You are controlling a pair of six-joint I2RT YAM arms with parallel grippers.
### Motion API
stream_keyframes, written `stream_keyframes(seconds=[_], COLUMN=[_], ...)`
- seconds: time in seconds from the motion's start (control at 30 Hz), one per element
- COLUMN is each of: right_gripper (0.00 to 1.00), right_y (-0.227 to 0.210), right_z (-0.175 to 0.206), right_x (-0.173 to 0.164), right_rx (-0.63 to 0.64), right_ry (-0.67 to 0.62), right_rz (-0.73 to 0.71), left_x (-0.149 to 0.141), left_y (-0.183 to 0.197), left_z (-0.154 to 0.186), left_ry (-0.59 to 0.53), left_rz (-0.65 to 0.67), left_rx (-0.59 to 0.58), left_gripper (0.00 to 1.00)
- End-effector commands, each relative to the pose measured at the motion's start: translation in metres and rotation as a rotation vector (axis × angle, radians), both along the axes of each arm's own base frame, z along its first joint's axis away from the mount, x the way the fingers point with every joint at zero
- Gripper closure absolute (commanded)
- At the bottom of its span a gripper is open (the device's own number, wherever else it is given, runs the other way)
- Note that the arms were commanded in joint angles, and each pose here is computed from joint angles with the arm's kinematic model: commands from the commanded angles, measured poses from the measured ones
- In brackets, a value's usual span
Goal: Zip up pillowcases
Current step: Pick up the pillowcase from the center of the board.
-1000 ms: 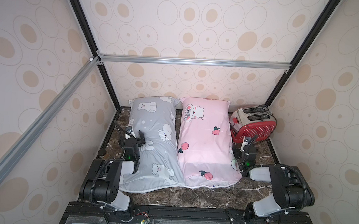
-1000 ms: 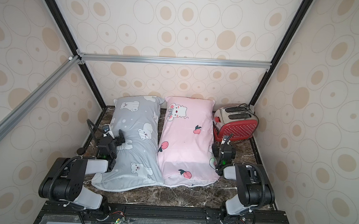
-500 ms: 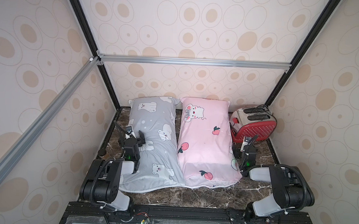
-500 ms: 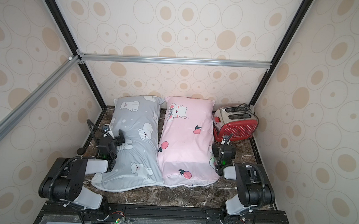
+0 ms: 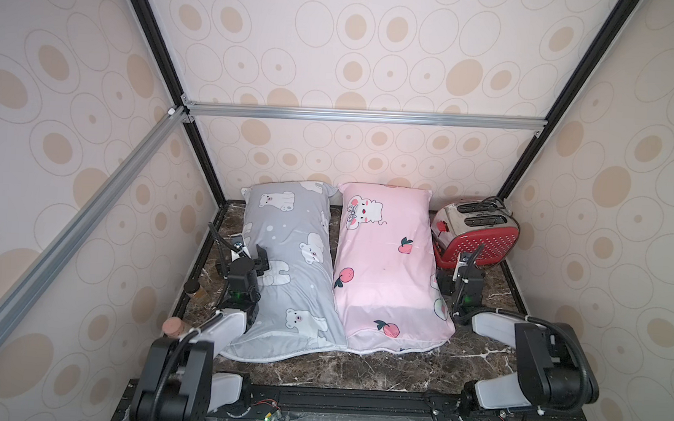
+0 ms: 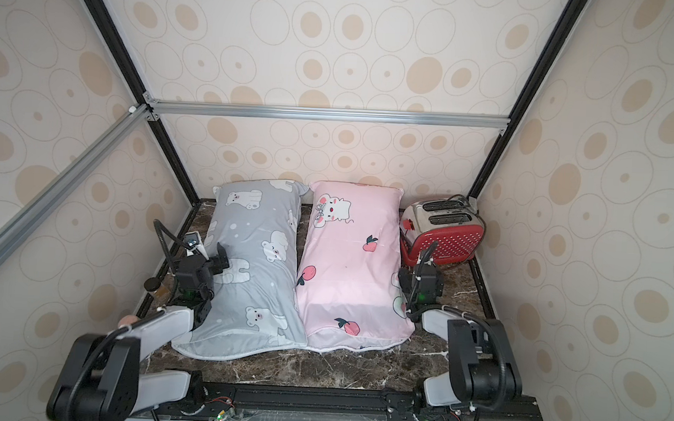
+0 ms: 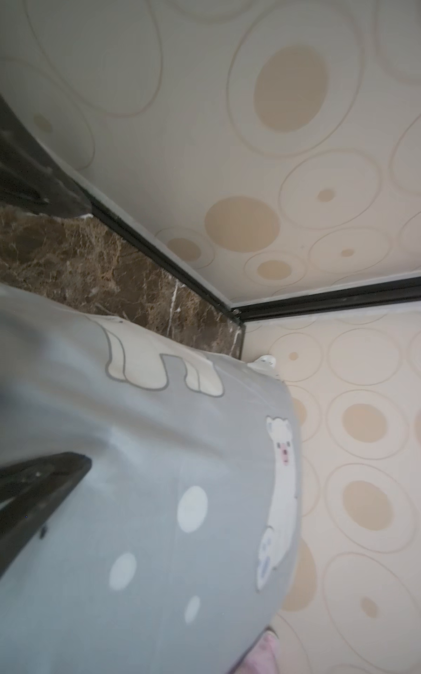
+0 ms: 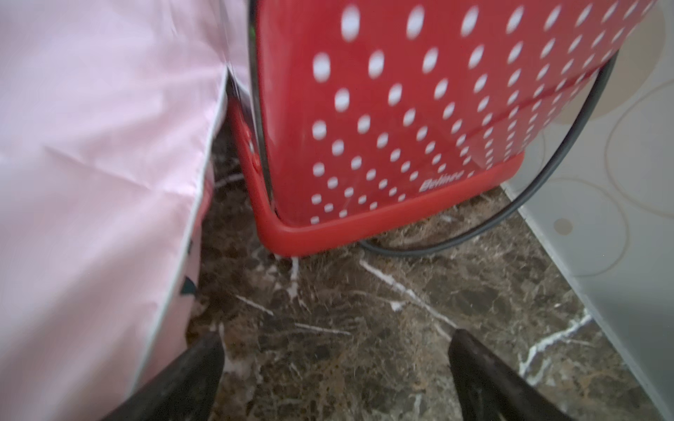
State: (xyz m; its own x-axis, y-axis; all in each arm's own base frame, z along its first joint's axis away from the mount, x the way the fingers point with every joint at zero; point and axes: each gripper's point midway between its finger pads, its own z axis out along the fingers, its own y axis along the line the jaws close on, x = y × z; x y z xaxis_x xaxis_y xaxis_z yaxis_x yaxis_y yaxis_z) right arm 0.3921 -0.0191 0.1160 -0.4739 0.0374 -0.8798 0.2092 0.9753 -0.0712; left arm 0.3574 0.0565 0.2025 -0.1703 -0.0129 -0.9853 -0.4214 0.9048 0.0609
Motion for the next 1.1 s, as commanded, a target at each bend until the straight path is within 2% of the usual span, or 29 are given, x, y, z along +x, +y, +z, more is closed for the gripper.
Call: stream_keyframes(seconds=[0.0,0.07,0.17,0.3,0.4,0.47,0.53,0.6,0.67,0.77,0.97,1.07], right_gripper=[0.01,0.01,0.01,0.0,0.04,0.07,0.07,0.09,0.11,0.12,0.13,0.16], right_y=[0.031,0.052,0.089,0.154,0.218,0.264,0.319,0.362,0.382,0.391,0.394,0.394], right_z=[0.01,0.008,0.004,0.016,0.027,0.029,0.031,0.026,0.017,0.003,-0.029,-0.034], right_x=[-0.03,-0.05,-0.079,-0.111,-0.127,-0.142,-0.164,-0.189,-0.196,-0.198,-0.205,-0.209], right_rx=[0.058,0.064,0.087,0.137,0.201,0.245,0.282,0.378,0.458,0.501,0.554,0.66], right_ry=[0.179,0.261,0.368,0.453,0.504,0.606,0.652,0.732,0.775,0.821,0.879,0.909], right_rz=[0.062,0.124,0.253,0.473,0.632,0.74,0.907,1.058,1.1,1.103,1.095,1.079], left_x=[-0.04,-0.05,-0.068,-0.088,-0.085,-0.079,-0.072,-0.062,-0.053,-0.042,-0.028,-0.027], left_y=[0.007,-0.011,-0.035,-0.072,-0.102,-0.118,-0.131,-0.138,-0.137,-0.129,-0.128,-0.129], left_z=[0.008,0.007,-0.012,-0.031,-0.054,-0.075,-0.089,-0.098,-0.106,-0.116,-0.12,-0.124], left_ry=[0.153,0.171,0.252,0.347,0.437,0.521,0.585,0.613,0.65,0.671,0.699,0.704], left_rz=[0.098,-0.001,-0.107,-0.209,-0.284,-0.331,-0.365,-0.382,-0.378,-0.365,-0.366,-0.363], left_rx=[0.007,-0.062,-0.165,-0.263,-0.305,-0.34,-0.361,-0.368,-0.387,-0.424,-0.384,-0.385], left_gripper=[0.01,0.01,0.01,0.01,0.01,0.01,0.01,0.01,0.01,0.01,0.01,0.01])
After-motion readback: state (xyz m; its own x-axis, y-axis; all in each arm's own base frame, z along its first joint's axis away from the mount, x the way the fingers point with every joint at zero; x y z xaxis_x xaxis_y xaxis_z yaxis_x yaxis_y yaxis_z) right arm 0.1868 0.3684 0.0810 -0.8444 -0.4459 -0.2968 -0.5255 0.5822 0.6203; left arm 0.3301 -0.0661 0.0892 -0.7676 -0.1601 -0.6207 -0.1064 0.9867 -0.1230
